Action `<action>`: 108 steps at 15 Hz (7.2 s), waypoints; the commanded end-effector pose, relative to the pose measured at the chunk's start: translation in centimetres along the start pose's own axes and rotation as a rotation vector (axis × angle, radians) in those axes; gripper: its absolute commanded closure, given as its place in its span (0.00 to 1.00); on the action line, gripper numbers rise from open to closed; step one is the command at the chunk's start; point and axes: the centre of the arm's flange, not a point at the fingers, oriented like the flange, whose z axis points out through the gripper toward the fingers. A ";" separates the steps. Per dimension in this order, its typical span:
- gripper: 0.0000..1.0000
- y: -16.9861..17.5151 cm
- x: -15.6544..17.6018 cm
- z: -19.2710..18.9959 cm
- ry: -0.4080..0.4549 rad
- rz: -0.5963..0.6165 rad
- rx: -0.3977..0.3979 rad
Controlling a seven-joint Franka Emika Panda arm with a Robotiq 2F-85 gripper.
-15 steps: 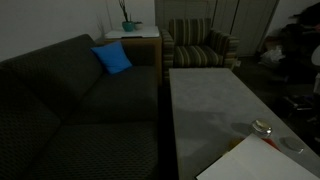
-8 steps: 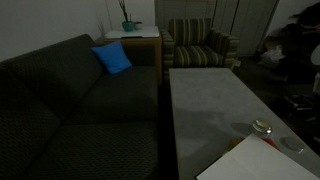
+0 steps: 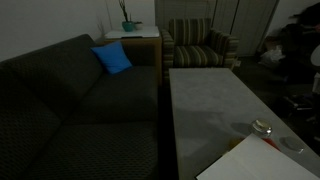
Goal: Place the lid of the silver container on the table, open the black book, then close the container
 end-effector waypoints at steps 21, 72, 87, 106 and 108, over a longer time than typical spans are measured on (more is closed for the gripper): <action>1.00 1.4 4.5 0.5 0.259 -0.094 -0.133; 0.56 1.5 8.1 6.4 0.241 -0.028 -0.102; 0.56 4.2 7.6 -2.1 0.334 0.018 -0.238; 0.56 -5.4 8.2 -6.9 0.359 -0.135 -0.260; 0.56 -6.6 8.7 -6.3 0.346 -0.150 -0.252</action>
